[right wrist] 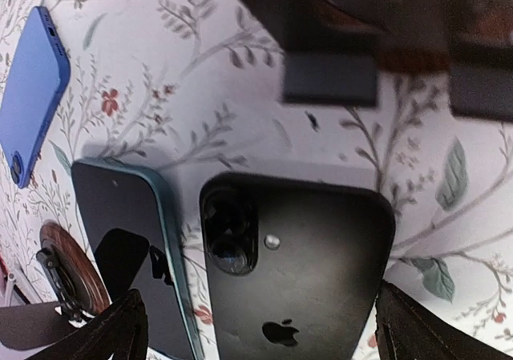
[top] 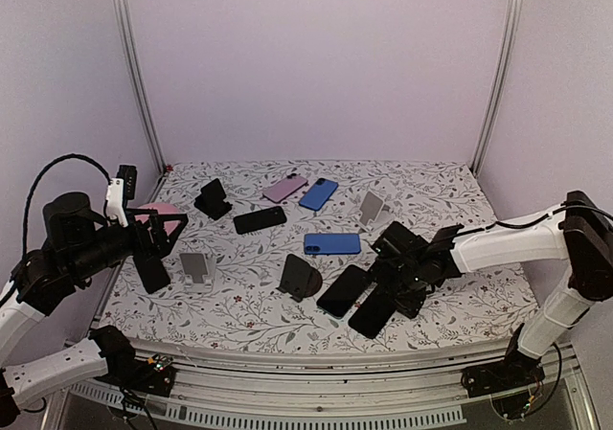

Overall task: Place the phone on the phone stand
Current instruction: Move the phone to the center of the board.

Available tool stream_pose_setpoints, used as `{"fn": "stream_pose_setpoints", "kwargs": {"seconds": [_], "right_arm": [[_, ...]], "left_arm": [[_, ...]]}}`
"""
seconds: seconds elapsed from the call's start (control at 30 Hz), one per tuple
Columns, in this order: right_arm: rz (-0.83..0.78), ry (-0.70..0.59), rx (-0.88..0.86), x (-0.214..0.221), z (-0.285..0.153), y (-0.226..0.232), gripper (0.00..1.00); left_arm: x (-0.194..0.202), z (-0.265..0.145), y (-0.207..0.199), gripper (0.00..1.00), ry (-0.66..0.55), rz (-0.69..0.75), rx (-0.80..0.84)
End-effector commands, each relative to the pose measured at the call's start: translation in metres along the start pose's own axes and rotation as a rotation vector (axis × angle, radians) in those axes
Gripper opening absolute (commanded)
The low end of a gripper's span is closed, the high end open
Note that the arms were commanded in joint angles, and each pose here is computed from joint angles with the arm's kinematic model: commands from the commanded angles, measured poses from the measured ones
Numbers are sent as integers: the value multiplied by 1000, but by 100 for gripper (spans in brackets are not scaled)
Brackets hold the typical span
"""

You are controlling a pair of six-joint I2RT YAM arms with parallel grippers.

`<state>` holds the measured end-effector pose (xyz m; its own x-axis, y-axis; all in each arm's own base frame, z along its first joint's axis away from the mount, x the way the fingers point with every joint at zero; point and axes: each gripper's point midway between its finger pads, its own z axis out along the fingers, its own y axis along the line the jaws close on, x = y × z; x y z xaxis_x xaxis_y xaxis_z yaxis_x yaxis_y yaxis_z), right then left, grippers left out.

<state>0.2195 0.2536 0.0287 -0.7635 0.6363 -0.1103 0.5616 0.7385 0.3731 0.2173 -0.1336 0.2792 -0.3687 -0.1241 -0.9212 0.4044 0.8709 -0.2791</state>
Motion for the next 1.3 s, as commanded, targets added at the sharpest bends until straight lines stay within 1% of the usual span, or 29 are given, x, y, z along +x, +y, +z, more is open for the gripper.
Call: {"fn": "stream_pose_setpoints", "kwargs": {"seconds": [0.0, 0.13, 0.33, 0.53, 0.7, 0.93, 1.07, 1.27], "right_arm": [[-131, -81, 128, -23, 25, -3, 99], [-208, -83, 233, -25, 36, -5, 99], [-254, -118, 228, -25, 25, -17, 99], [-394, -155, 240, -6, 12, -15, 99], [-440, -133, 252, 16, 21, -18, 99], [-505, -124, 311, 33, 39, -20, 99], [-530, -116, 349, 36, 44, -27, 99], [-567, -124, 417, 28, 44, -53, 99]], "left_arm": [[1, 2, 1, 97, 0, 3, -4], [0, 1, 1, 97, -5, 3, -7], [1, 2, 0, 97, 1, 3, -1], [1, 2, 0, 97, -1, 3, -2], [1, 3, 1, 97, 1, 1, -6], [2, 3, 1, 97, 4, 3, -6], [3, 4, 0, 97, 9, 2, -3], [5, 6, -8, 97, 31, -13, 38]]}}
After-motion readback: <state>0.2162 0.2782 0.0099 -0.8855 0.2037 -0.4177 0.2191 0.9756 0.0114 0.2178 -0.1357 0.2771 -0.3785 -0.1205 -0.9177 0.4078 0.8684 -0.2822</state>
